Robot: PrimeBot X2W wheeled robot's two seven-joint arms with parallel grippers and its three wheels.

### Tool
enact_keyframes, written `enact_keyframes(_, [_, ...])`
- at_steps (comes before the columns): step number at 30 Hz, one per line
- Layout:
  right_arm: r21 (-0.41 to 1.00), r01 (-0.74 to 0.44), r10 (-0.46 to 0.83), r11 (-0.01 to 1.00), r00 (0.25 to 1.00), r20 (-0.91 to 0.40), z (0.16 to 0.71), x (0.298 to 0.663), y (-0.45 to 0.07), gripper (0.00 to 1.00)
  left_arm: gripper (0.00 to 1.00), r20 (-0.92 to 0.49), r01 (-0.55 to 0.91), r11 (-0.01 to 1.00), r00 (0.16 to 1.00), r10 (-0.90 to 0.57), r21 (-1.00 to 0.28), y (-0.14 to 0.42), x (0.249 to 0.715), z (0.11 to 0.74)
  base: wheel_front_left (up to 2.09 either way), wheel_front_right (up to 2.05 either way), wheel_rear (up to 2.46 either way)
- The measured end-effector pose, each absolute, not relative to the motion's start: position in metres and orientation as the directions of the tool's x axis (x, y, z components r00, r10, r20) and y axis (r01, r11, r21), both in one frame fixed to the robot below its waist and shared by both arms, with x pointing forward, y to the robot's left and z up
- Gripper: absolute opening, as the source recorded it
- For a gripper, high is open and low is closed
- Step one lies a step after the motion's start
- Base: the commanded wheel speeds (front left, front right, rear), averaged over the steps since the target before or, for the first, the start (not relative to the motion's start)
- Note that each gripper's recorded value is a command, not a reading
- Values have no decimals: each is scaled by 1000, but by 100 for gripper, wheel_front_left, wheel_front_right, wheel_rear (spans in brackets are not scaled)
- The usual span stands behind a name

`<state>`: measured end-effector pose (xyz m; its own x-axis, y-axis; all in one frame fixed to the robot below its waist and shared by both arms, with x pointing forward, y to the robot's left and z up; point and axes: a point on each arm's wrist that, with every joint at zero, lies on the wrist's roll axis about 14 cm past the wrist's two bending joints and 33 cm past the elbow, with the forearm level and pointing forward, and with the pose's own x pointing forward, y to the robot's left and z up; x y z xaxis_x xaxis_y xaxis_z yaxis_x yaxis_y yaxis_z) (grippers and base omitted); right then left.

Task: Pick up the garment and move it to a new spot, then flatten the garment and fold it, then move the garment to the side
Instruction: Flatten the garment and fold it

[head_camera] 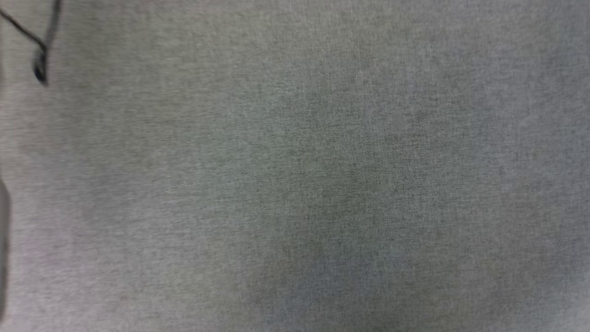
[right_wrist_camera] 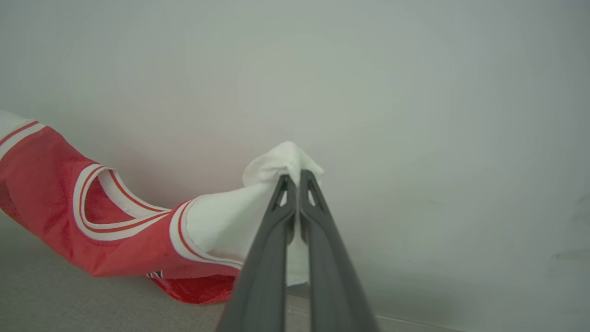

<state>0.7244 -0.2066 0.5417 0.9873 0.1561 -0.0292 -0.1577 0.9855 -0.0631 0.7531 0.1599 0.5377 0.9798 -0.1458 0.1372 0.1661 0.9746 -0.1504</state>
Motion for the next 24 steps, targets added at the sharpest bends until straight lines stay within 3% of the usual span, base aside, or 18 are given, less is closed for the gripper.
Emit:
enact_keyframes(8, [-1,-168,166,986,975,-146,496,664,-220,0,0,29,129,971,992,-125,-200,181,688,490,0,0,0])
enact_keyframes(24, [120,-71,117,990,892,-437,426,483,-249,0,0,-154,-51,977,988,19,-207,228,501,448,0,0,0])
